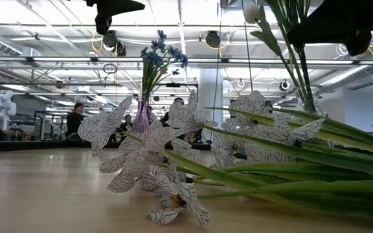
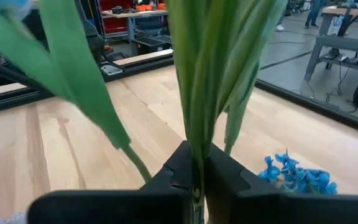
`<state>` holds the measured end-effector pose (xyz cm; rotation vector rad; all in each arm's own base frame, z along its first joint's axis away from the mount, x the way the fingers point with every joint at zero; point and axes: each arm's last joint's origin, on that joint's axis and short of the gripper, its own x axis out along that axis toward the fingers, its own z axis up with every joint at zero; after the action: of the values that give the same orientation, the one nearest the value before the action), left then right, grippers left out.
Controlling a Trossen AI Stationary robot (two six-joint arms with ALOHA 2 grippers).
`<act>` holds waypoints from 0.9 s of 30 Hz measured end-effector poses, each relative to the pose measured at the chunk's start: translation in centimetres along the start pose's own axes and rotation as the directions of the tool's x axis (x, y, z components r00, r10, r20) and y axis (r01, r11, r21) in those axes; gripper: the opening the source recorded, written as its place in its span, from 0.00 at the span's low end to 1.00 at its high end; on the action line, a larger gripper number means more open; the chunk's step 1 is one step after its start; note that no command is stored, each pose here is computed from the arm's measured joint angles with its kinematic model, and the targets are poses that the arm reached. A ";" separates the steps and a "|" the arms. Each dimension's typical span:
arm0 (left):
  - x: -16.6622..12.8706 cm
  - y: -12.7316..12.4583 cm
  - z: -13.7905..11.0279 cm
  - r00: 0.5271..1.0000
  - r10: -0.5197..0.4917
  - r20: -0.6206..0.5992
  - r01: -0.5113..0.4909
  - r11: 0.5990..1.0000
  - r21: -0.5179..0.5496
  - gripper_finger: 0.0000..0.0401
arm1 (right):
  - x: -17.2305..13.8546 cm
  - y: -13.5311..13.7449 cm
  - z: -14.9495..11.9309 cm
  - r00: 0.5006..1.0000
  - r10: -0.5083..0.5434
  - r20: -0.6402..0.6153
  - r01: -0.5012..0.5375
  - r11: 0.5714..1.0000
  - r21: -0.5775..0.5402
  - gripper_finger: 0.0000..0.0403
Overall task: Sort flowers into vase by color
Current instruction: Put the top white flowers into the transparent vase, then put the red flower into the pink vase
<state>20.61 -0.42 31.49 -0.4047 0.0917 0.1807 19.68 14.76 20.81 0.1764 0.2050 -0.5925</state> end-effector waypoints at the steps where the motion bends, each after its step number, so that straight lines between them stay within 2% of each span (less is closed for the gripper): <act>1: 0.0 0.0 0.0 1.000 0.000 0.000 0.000 1.000 -0.010 0.28 | 0.0 0.0 -0.1 1.000 0.000 -0.002 0.000 1.000 0.001 0.06; 6: 0.0 0.0 0.0 1.000 -0.015 -0.008 0.015 1.000 -0.017 0.28 | 0.0 0.0 0.0 1.000 0.011 -0.012 -0.011 1.000 0.005 0.15; 13: 0.0 0.0 -0.1 1.000 -0.015 -0.012 0.015 1.000 -0.012 0.28 | -0.2 0.0 0.3 0.987 0.109 -0.116 -0.106 0.994 0.033 0.26; 21: 0.0 0.0 -0.2 1.000 -0.008 -0.028 0.007 1.000 -0.003 0.28 | -0.8 -0.5 1.6 0.971 0.182 -0.156 -0.175 0.983 0.056 0.40; 27: 0.0 0.1 -0.3 0.999 -0.002 -0.039 0.002 1.000 0.000 0.28 | -1.6 -1.5 3.1 0.948 0.255 -0.189 -0.251 0.967 0.047 0.44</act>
<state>20.57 -0.46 31.16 -0.4086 0.1297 0.1703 17.99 13.70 24.00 0.2777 0.3589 -0.3209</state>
